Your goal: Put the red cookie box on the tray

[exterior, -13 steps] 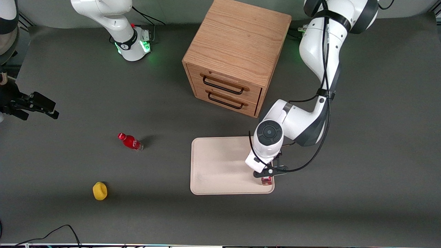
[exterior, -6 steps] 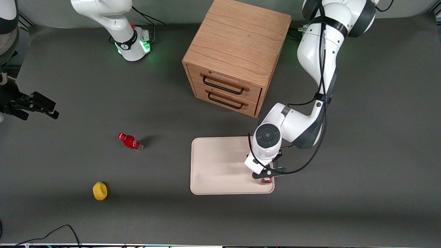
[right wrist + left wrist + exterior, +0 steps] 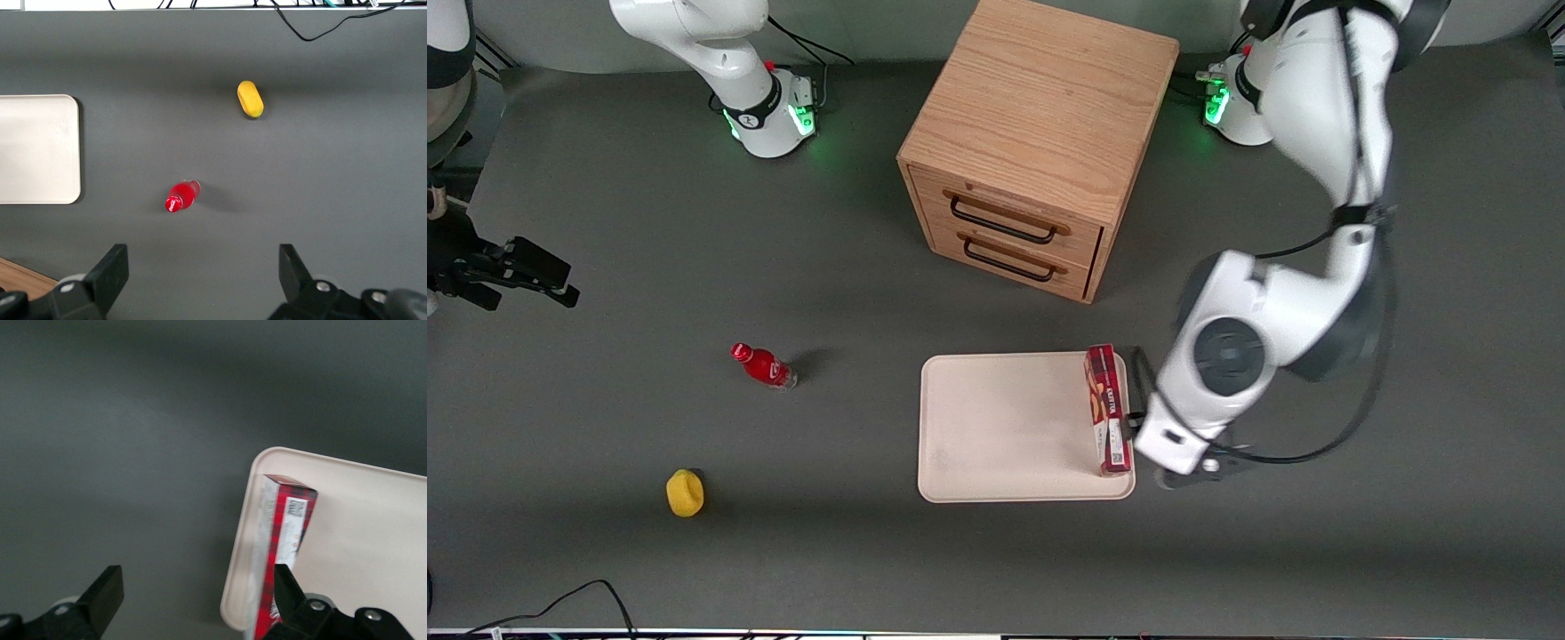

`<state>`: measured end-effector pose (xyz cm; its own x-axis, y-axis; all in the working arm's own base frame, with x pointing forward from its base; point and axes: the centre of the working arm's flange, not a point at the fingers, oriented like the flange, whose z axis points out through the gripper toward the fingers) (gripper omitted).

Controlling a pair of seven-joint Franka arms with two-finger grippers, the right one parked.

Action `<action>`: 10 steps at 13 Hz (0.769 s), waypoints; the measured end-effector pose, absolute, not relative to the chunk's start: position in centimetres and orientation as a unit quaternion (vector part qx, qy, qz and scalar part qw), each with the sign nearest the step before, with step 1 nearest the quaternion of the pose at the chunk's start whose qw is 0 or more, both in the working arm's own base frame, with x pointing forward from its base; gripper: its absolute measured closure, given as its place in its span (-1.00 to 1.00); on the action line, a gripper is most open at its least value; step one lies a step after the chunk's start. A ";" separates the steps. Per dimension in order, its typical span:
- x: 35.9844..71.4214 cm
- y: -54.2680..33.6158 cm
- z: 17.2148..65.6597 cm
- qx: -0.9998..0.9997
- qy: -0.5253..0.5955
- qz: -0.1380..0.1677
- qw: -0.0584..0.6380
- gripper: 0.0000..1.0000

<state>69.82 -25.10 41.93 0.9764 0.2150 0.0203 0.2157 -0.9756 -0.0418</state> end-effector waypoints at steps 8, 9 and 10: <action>68.8 -7.6 51.5 -0.997 -0.060 -0.019 0.036 -1.00; 68.6 -4.9 51.6 -0.998 -0.048 -0.023 0.036 -1.00; 68.3 -2.3 51.6 -0.998 -0.037 -0.026 0.036 -1.00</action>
<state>68.31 -2.28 51.57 0.9959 0.0721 0.0550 0.0760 -0.9946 -0.0707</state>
